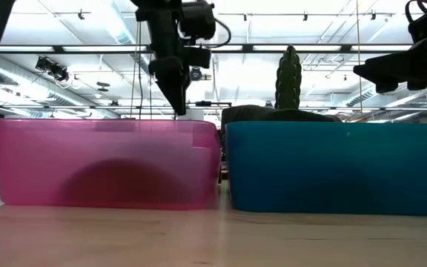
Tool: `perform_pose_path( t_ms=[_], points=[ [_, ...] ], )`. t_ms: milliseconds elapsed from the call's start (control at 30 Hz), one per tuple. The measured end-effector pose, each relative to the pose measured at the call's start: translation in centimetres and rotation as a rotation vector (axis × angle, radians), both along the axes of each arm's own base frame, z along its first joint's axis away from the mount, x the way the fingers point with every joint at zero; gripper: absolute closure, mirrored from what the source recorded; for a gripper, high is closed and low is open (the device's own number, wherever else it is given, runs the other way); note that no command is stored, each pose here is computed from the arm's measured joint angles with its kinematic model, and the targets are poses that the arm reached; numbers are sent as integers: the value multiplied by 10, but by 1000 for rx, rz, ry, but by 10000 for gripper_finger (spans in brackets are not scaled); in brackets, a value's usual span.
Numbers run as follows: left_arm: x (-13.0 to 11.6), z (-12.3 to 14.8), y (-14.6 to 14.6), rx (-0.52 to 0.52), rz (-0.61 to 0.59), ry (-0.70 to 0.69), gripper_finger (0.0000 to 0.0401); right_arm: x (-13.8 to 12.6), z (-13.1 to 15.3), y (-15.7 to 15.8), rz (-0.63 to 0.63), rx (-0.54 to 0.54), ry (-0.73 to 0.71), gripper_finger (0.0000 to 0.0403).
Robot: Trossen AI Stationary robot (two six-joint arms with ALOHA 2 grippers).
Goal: Pick & Place hat
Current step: Put the blue cap into the pink bin
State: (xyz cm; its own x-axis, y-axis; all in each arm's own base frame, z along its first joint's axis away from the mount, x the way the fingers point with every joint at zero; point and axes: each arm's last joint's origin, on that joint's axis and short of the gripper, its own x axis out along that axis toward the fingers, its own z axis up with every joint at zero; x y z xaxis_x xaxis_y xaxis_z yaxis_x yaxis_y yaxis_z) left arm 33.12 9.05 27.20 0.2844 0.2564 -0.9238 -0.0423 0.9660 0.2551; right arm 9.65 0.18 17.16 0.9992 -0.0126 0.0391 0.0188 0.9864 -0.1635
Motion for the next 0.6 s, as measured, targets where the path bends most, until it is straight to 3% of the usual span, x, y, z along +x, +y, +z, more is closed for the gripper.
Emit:
perform_pose_path(
  t_ms=[267,600],
  points=[
    [0,-15,29,-12,76,28,192,0,0,0,-1,0,0,234],
    [12,-58,52,-38,82,134,192,0,0,0,0,0,0,234]
  ],
)
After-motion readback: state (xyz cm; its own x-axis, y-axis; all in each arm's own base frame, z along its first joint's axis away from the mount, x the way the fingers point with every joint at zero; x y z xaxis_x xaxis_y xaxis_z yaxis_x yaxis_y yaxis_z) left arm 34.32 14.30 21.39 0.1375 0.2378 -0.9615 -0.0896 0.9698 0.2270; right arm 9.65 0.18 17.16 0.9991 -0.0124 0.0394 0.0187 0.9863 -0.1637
